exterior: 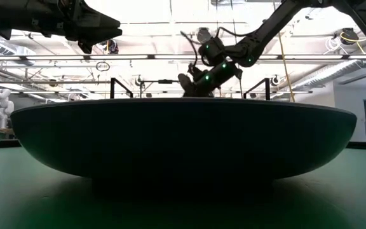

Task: Place and stack plates onto a shelf
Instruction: Put the white plate on the shelf

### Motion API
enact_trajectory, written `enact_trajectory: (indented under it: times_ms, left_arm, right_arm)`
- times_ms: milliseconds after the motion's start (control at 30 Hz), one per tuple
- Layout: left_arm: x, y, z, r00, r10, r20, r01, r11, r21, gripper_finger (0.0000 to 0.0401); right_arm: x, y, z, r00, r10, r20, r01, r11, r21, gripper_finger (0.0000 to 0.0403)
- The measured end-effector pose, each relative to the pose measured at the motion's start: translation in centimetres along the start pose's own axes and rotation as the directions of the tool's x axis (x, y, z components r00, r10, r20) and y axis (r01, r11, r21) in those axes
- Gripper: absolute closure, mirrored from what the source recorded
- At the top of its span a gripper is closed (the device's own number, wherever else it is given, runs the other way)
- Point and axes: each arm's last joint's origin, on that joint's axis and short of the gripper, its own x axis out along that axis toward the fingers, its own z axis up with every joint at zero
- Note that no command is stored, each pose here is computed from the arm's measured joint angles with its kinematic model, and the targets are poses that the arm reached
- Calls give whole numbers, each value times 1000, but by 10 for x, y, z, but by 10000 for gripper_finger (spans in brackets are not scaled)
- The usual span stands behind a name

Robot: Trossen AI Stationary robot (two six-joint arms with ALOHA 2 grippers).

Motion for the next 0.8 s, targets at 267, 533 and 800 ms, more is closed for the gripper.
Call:
enact_trajectory:
  times_ms: [267,533,800]
  left_arm:
    - [0,0,0,1000,0,-1,0,1000,4,258]
    - [0,0,0,1000,0,0,0,1000,3,258]
    - [0,0,0,1000,0,0,0,1000,-1,258]
  right_arm:
    - [-23,45,18,978,205,44,-190,956,-225,385]
    - [-33,83,3,959,266,-97,-283,902,-327,350]
    - [-45,130,-41,883,299,-361,-451,751,-481,252]
